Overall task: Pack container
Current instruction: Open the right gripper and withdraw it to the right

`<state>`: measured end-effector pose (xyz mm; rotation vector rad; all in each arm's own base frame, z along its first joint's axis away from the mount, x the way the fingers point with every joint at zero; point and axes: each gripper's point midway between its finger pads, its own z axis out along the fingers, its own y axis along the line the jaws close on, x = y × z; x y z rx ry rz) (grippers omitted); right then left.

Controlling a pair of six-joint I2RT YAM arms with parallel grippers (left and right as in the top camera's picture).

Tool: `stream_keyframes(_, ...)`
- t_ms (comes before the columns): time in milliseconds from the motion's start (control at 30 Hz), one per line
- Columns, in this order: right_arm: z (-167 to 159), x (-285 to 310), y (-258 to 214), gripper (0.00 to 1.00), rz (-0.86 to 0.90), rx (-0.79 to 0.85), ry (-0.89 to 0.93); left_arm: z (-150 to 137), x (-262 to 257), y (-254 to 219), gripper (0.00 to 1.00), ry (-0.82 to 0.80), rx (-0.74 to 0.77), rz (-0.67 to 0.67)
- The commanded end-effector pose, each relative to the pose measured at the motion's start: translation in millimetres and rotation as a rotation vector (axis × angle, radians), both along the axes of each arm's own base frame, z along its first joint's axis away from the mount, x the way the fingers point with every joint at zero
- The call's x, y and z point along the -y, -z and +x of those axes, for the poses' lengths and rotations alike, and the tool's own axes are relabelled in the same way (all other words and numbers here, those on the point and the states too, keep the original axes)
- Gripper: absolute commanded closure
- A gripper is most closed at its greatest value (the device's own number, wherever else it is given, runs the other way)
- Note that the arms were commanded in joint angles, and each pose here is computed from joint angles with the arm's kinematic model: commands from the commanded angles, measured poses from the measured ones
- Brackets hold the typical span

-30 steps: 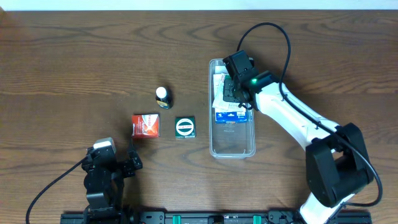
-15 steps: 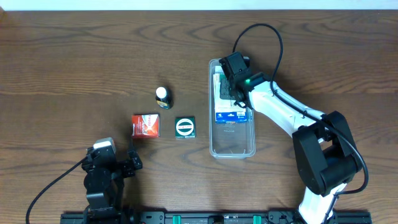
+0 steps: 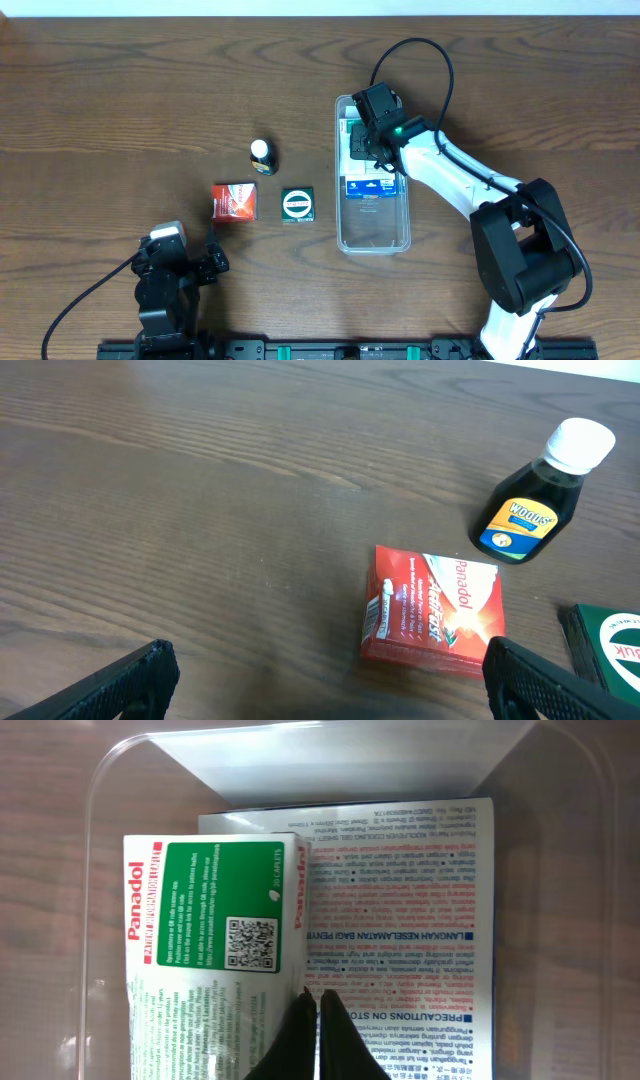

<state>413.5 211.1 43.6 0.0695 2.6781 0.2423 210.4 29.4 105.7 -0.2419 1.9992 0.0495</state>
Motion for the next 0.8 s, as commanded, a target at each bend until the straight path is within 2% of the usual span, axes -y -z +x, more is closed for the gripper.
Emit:
stream_keyframes(0, -2, -6, -2, 0.95, 0.021, -0.009, -0.030, 0, 0, 8, 0.02, 0.010, -0.021, 0.012)
stream_keyframes(133, 3, 0, -22, 0.88, 0.034, 0.033, -0.027, 0, 0, 8, 0.02, 0.010, -0.021, 0.012)
stream_keyframes(267, 7, 13, -78, 0.78, 0.055, 0.141, -0.059, 0, 0, 8, 0.02, 0.010, -0.021, 0.012)
stream_keyframes(400, -6, 39, -144, 0.67, 0.085, 0.236, -0.033, 0, 0, 8, 0.02, 0.010, -0.021, 0.012)
stream_keyframes(533, -28, 80, -192, 0.65, 0.087, 0.292, 0.027, 0, 0, 8, 0.02, 0.010, -0.021, 0.012)
stream_keyframes(700, -51, 146, -212, 0.54, 0.060, 0.283, 0.174, 0, 0, 8, 0.02, 0.010, -0.021, 0.012)
stream_keyframes(767, -58, 174, -210, 0.43, 0.044, 0.258, 0.247, 0, 0, 8, 0.02, 0.010, -0.021, 0.012)
